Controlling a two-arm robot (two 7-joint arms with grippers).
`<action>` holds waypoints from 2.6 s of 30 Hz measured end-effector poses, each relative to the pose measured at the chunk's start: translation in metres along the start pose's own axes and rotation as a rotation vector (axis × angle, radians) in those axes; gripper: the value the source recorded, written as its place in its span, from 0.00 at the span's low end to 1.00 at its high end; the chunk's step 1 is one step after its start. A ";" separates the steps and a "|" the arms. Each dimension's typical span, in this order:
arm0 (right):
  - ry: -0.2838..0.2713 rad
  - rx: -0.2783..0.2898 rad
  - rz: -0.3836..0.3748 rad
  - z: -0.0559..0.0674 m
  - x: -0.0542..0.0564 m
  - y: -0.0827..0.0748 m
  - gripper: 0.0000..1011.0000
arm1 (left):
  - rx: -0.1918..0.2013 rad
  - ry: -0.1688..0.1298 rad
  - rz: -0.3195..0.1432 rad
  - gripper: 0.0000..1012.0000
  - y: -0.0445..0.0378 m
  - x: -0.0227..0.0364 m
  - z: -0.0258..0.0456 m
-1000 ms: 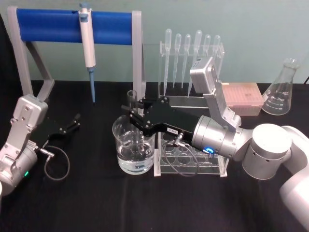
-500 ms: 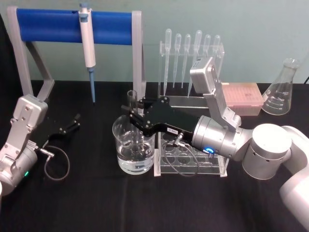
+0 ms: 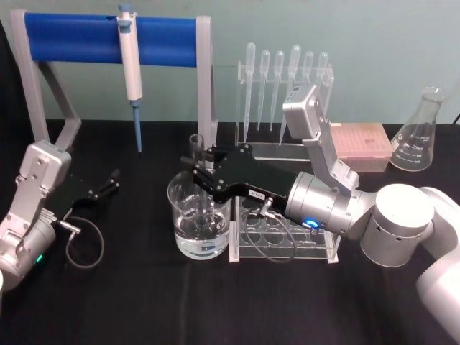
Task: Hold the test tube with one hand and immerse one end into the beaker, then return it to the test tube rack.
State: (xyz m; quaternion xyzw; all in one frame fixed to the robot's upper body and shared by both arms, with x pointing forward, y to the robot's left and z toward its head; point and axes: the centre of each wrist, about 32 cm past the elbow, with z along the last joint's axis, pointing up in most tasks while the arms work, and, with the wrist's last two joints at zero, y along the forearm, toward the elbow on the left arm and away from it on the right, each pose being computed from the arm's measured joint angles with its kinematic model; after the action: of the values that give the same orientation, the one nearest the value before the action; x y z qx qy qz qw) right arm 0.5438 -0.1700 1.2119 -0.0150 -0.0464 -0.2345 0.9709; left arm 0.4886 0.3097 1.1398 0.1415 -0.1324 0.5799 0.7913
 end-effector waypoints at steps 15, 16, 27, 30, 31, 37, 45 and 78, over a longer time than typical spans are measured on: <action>0.000 0.000 0.000 0.000 0.000 0.000 0.24 | 0.000 0.000 0.000 0.99 0.0000 0.0000 0.0000; 0.000 0.000 0.000 0.000 0.000 0.000 0.24 | 0.000 0.000 0.000 0.99 0.0000 0.0000 0.0000; 0.000 0.000 0.000 0.000 0.000 0.000 0.24 | 0.000 0.000 0.000 0.99 0.0000 0.0000 0.0000; 0.000 0.000 0.000 0.000 0.000 0.000 0.24 | 0.000 0.000 0.000 0.99 0.0000 0.0000 0.0000; 0.000 0.000 0.000 0.000 0.000 0.000 0.24 | 0.000 0.000 0.000 0.99 0.0000 0.0000 0.0000; 0.000 0.000 0.000 0.000 0.000 0.000 0.24 | 0.000 0.000 0.000 0.99 0.0000 0.0000 0.0000; 0.000 0.000 0.000 0.000 0.000 0.000 0.24 | 0.000 0.000 0.000 0.99 0.0000 0.0000 0.0000; 0.000 0.000 0.000 0.000 0.000 0.000 0.24 | 0.000 0.000 0.000 0.99 0.0000 0.0000 0.0000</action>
State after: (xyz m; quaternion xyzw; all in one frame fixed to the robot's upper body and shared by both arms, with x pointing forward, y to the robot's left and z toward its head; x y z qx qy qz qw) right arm 0.5437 -0.1700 1.2119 -0.0150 -0.0464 -0.2345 0.9709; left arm 0.4886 0.3097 1.1398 0.1415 -0.1324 0.5799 0.7913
